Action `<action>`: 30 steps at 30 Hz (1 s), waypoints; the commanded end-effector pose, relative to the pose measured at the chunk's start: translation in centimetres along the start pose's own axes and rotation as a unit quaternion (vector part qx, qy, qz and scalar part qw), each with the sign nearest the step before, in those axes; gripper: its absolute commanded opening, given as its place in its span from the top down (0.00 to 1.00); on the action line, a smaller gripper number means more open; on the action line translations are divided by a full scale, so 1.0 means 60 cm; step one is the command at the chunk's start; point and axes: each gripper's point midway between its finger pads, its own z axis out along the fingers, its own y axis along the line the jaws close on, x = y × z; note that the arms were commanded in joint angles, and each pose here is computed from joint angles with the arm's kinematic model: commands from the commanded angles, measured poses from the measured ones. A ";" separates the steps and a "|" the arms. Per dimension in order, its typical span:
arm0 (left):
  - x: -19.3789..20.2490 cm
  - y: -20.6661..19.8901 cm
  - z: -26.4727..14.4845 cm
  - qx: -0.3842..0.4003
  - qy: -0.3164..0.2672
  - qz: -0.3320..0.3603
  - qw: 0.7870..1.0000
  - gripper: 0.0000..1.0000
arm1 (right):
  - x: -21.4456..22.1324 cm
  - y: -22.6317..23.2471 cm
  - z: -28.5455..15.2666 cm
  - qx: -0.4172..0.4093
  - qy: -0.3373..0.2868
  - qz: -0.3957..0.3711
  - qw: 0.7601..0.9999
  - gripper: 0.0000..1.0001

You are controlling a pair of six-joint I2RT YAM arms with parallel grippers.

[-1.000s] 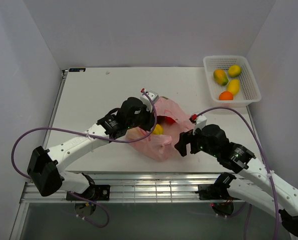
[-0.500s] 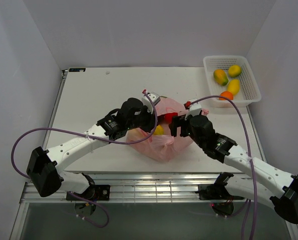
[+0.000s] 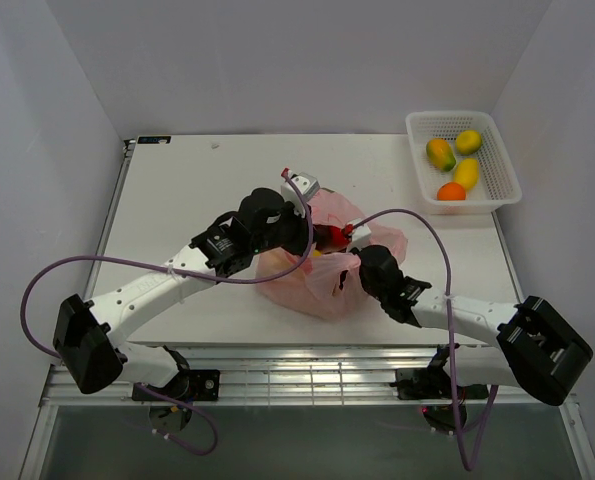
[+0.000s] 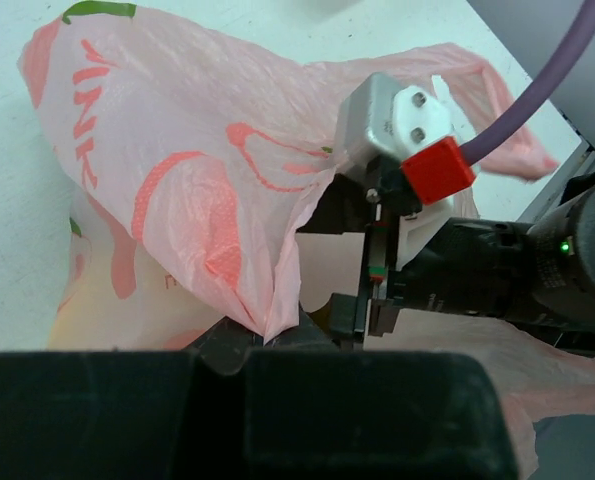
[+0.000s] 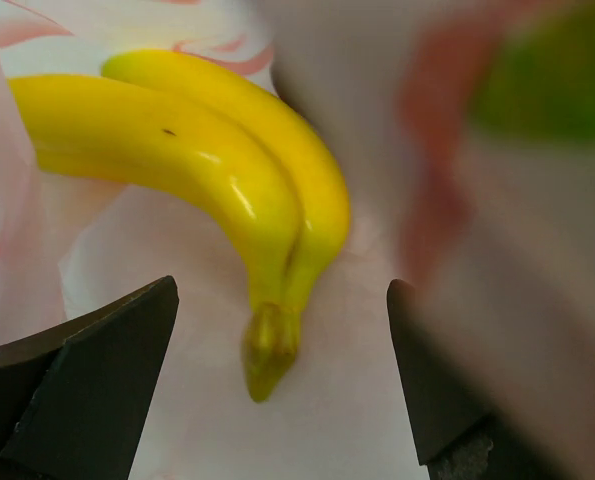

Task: Take the fake fruits out of the plastic bag
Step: Take out the fake fruit from the plastic bag.

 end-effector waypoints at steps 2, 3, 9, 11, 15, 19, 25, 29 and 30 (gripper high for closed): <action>-0.056 -0.035 -0.021 0.036 -0.040 0.004 0.999 1.00 | -0.074 0.059 0.010 -0.079 -0.065 0.019 0.995 0.10; -0.057 -0.035 -0.021 0.038 -0.040 0.004 0.998 1.00 | -0.075 0.064 0.009 -0.085 -0.065 0.027 0.994 0.10; -0.077 -0.027 -0.018 0.018 -0.049 0.020 0.998 1.00 | -0.041 0.093 0.002 -0.136 -0.009 0.010 0.991 0.10; -0.080 -0.020 -0.013 0.009 -0.051 0.028 0.998 1.00 | -0.018 0.077 0.007 -0.120 0.015 -0.019 0.992 0.10; -0.064 -0.014 0.001 0.004 -0.037 0.027 0.999 1.00 | 0.029 0.067 0.017 -0.112 0.088 -0.054 0.988 0.10; -0.042 -0.017 0.008 0.014 -0.020 0.014 1.000 1.00 | 0.055 0.030 0.047 -0.044 0.092 -0.027 0.994 0.10; -0.034 -0.018 0.000 0.017 -0.020 0.011 1.000 1.00 | 0.074 0.025 0.078 -0.027 0.098 -0.025 0.995 0.09; -0.029 -0.012 -0.003 0.009 -0.022 0.008 1.000 1.00 | 0.101 0.022 0.087 -0.006 0.126 -0.038 0.991 0.11; -0.028 -0.012 -0.003 0.009 -0.022 0.007 1.000 1.00 | 0.103 0.021 0.088 0.000 0.127 -0.037 0.991 0.17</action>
